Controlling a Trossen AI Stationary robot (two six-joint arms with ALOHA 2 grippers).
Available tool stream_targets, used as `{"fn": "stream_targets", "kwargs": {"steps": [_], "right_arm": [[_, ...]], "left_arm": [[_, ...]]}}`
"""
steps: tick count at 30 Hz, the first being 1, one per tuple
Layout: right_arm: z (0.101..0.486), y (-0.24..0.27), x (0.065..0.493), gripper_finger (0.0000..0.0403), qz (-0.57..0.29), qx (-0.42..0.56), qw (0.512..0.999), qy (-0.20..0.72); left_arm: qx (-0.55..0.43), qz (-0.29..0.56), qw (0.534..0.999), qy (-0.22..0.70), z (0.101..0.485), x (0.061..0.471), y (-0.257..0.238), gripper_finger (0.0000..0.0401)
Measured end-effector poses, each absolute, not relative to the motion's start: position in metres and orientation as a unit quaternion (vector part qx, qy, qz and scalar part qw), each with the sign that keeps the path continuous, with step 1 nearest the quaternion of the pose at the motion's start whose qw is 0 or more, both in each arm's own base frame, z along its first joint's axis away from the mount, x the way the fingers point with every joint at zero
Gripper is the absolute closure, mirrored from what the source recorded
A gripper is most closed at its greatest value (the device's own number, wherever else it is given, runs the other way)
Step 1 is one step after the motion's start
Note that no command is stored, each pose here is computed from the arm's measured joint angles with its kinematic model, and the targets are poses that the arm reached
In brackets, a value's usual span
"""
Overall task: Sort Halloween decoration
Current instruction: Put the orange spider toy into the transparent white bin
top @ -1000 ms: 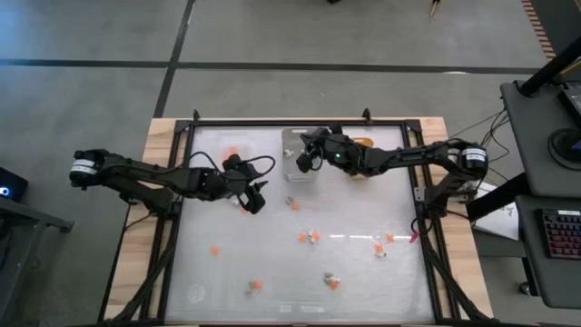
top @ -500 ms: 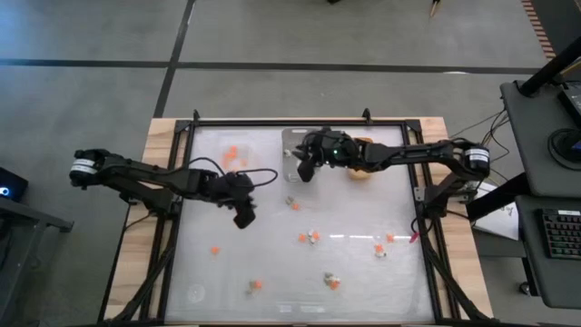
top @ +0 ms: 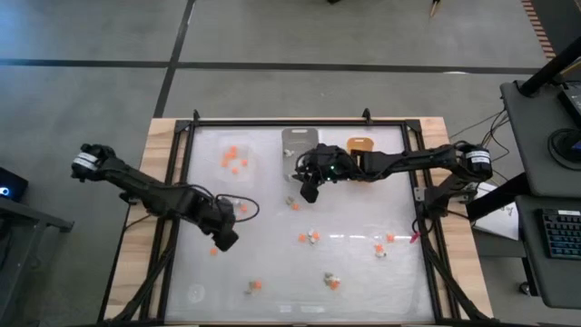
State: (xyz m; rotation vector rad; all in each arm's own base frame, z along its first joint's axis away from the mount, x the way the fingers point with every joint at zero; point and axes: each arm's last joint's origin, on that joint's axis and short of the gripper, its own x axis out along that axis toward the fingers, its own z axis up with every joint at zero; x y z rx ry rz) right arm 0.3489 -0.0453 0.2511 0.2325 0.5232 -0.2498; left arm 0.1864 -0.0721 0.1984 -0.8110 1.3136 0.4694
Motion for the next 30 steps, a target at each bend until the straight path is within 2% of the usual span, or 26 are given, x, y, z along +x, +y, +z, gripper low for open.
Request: {"fn": "stream_targets", "kwargs": {"steps": [8,15,21,30], "right_arm": [[0.251,-0.038,0.350,0.0318,-0.113,0.111,0.953,0.259],[0.251,-0.034,0.350,0.0326,-0.105,0.099,0.954,0.264],[0.250,-0.032,0.350,0.0321,-0.102,0.098,0.954,0.264],[0.250,-0.032,0.350,0.0325,-0.099,0.087,0.955,0.265]], "left_arm": [[-0.406,0.261,0.654,0.582,0.195,0.179,-0.090,0.0294],[-0.389,0.313,0.629,0.596,0.176,0.180,-0.105,0.0294],[-0.373,0.319,0.625,0.608,0.172,0.192,-0.116,0.0291],[-0.316,0.352,0.597,0.648,0.155,0.204,-0.138,0.0231]]}}
